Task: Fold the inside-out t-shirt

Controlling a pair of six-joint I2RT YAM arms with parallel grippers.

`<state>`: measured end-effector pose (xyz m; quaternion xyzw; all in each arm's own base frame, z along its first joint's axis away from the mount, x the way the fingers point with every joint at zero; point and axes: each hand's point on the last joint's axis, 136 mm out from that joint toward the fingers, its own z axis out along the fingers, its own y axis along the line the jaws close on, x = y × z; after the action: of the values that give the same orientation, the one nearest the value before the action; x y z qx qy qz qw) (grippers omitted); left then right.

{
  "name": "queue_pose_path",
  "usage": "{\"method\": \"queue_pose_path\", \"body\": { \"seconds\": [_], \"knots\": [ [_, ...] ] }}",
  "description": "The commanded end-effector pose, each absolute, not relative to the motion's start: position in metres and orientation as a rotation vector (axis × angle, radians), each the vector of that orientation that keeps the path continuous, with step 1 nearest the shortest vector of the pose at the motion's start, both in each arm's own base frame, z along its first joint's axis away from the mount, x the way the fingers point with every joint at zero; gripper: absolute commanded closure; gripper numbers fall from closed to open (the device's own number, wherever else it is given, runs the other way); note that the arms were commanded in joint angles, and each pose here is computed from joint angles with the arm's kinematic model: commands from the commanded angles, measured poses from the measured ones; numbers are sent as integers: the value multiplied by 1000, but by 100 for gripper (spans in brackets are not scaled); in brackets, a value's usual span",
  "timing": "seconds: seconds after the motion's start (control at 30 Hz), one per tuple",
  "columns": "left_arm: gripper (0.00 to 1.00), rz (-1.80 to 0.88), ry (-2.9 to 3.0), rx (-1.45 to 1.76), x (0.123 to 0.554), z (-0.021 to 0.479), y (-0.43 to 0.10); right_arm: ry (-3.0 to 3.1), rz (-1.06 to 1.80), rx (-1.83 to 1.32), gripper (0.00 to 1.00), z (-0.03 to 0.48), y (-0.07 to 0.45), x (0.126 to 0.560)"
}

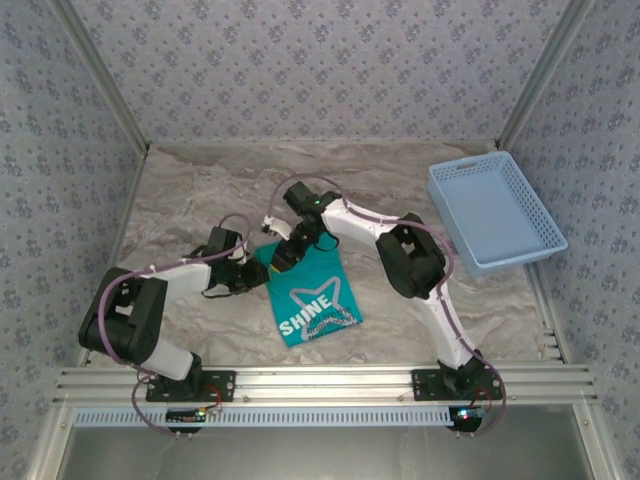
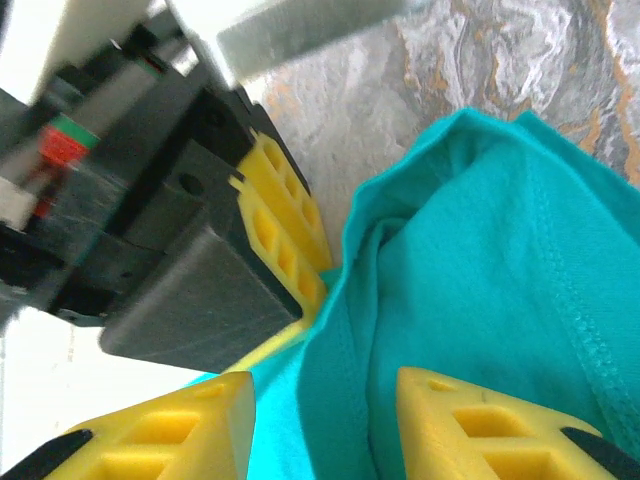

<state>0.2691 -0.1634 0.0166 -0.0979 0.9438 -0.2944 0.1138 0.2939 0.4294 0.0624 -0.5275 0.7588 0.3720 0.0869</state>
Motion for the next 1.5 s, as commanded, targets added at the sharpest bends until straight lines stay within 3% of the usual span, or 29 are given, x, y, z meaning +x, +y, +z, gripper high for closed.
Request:
{"method": "queue_pose_path", "body": {
  "seconds": [0.0,0.1,0.23,0.53,0.73,0.87,1.07,1.1,1.17,1.2,1.27,1.37,1.47],
  "knots": [
    [78,-836,2817,-254,264,-2,-166,2241,952,-1648,58,49,427,292],
    [78,-842,2818,-252,264,-2,-167,2252,817,-1662,63,36,425,298],
    [78,-841,2825,-250,261,-4,-166,2226,817,-1617,82,44,429,307],
    [80,-829,2834,-244,253,-14,-162,2331,1138,-1431,86,56,438,320],
    [78,-822,2847,-215,252,-9,-162,2414,971,-1397,86,42,435,327],
    [60,-851,2814,-170,261,18,-166,2383,793,-1343,76,66,427,337],
    [50,-796,2661,-131,289,79,-147,2209,314,-1015,60,161,369,398],
    [48,-771,2643,-115,293,85,-142,2193,252,-938,49,173,354,408],
    [45,-734,2623,-60,301,91,-134,2211,233,-826,12,181,326,419],
    [44,-730,2613,-23,306,93,-134,2221,342,-846,13,179,321,417],
    [39,-733,2618,25,313,88,-136,2303,554,-897,30,170,311,417],
    [39,-826,2681,-60,322,74,-142,2508,702,-886,27,145,289,422],
    [31,-929,2721,-126,324,60,-152,2585,708,-846,24,123,277,422]
  ]
}}
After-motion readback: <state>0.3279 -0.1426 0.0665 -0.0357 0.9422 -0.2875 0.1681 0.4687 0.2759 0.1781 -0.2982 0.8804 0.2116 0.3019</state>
